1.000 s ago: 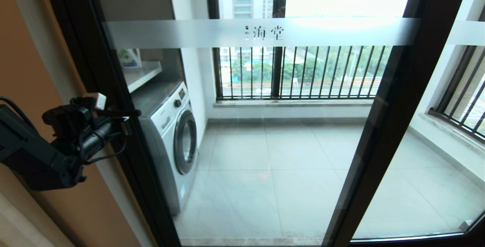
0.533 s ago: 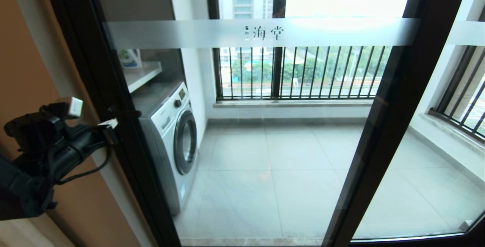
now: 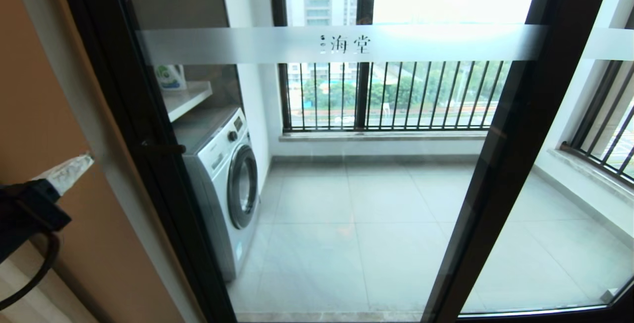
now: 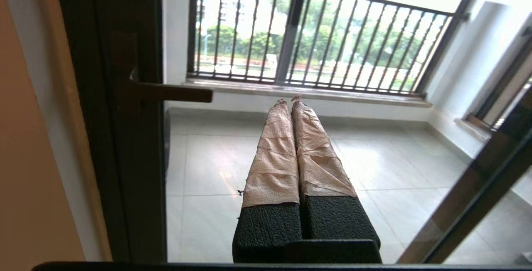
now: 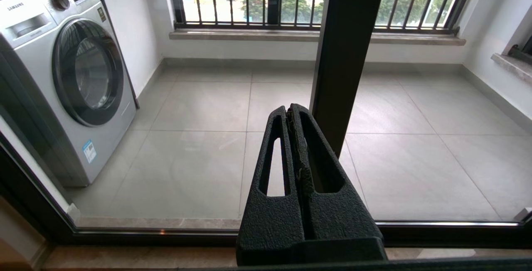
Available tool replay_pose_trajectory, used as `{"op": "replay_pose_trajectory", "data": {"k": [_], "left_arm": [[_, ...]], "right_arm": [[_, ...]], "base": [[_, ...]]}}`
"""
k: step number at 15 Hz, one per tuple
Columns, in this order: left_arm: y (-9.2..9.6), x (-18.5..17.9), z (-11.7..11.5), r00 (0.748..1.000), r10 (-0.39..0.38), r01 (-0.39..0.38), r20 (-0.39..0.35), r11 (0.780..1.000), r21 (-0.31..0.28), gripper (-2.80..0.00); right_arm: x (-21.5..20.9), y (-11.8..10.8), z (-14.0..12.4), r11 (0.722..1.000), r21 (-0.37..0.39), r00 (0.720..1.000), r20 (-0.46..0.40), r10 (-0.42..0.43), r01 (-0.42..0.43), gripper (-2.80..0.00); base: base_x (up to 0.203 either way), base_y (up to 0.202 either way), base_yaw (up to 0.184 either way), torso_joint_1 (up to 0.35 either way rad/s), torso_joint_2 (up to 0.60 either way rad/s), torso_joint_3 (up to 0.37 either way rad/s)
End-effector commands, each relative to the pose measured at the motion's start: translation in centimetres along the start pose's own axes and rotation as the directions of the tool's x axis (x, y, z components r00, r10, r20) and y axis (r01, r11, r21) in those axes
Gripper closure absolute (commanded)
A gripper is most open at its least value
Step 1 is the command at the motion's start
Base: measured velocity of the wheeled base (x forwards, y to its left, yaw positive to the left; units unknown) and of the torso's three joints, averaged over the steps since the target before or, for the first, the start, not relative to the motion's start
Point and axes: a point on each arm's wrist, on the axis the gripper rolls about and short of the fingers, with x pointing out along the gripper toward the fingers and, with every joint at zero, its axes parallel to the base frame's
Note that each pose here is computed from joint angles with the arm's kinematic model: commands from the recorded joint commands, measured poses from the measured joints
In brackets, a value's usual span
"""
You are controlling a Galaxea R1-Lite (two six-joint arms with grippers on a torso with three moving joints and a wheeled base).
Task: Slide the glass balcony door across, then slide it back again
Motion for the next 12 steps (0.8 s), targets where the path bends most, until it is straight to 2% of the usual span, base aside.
{"op": "replay_pose_trajectory", "data": {"k": [1,3,4,6,7,8,10,12], "left_arm": [[-3.8,-7.2,2.6,0.989,-0.119,0.117,0.086,0.993,0.028,0.00],[-5.7,-11.1,2.7,0.977,-0.212,0.211,-0.004,0.977,-0.030,0.00],[-6.7,-13.0,3.2,0.963,-0.269,0.267,-0.026,0.962,-0.047,0.00],[-8.2,-15.5,4.8,0.922,-0.383,0.379,-0.048,0.923,-0.071,0.00],[-8.4,-16.7,5.0,0.895,-0.440,0.430,-0.081,0.896,-0.109,0.00],[-8.5,-17.8,4.9,0.876,-0.472,0.460,-0.096,0.879,-0.125,0.00],[-8.6,-19.0,4.1,0.874,-0.477,0.466,-0.090,0.877,-0.118,0.00],[-8.4,-20.3,2.2,0.874,-0.477,0.468,-0.093,0.877,-0.109,0.00]], "right_arm": [[0.1,0.0,-0.3,1.000,-0.001,1.000,-0.013,0.001,-0.001,0.00],[0.1,0.0,-0.3,1.000,-0.001,1.000,-0.013,0.001,-0.001,0.00],[0.1,0.0,-0.3,1.000,-0.001,1.000,-0.013,0.001,-0.001,0.00],[0.1,0.0,-0.3,1.000,-0.001,1.000,-0.013,0.001,-0.001,0.00],[0.1,0.0,-0.3,1.000,-0.001,1.000,-0.013,0.001,-0.001,0.00],[0.1,0.0,-0.3,1.000,-0.001,1.000,-0.013,0.001,-0.001,0.00],[0.1,0.0,-0.3,1.000,-0.001,1.000,-0.013,0.001,-0.001,0.00],[0.1,0.0,-0.3,1.000,-0.001,1.000,-0.013,0.001,-0.001,0.00]], "base": [[0.000,0.000,0.000,0.000,0.00,0.000],[0.000,0.000,0.000,0.000,0.00,0.000],[0.000,0.000,0.000,0.000,0.00,0.000],[0.000,0.000,0.000,0.000,0.00,0.000],[0.000,0.000,0.000,0.000,0.00,0.000],[0.000,0.000,0.000,0.000,0.00,0.000],[0.000,0.000,0.000,0.000,0.00,0.000],[0.000,0.000,0.000,0.000,0.00,0.000]]}}
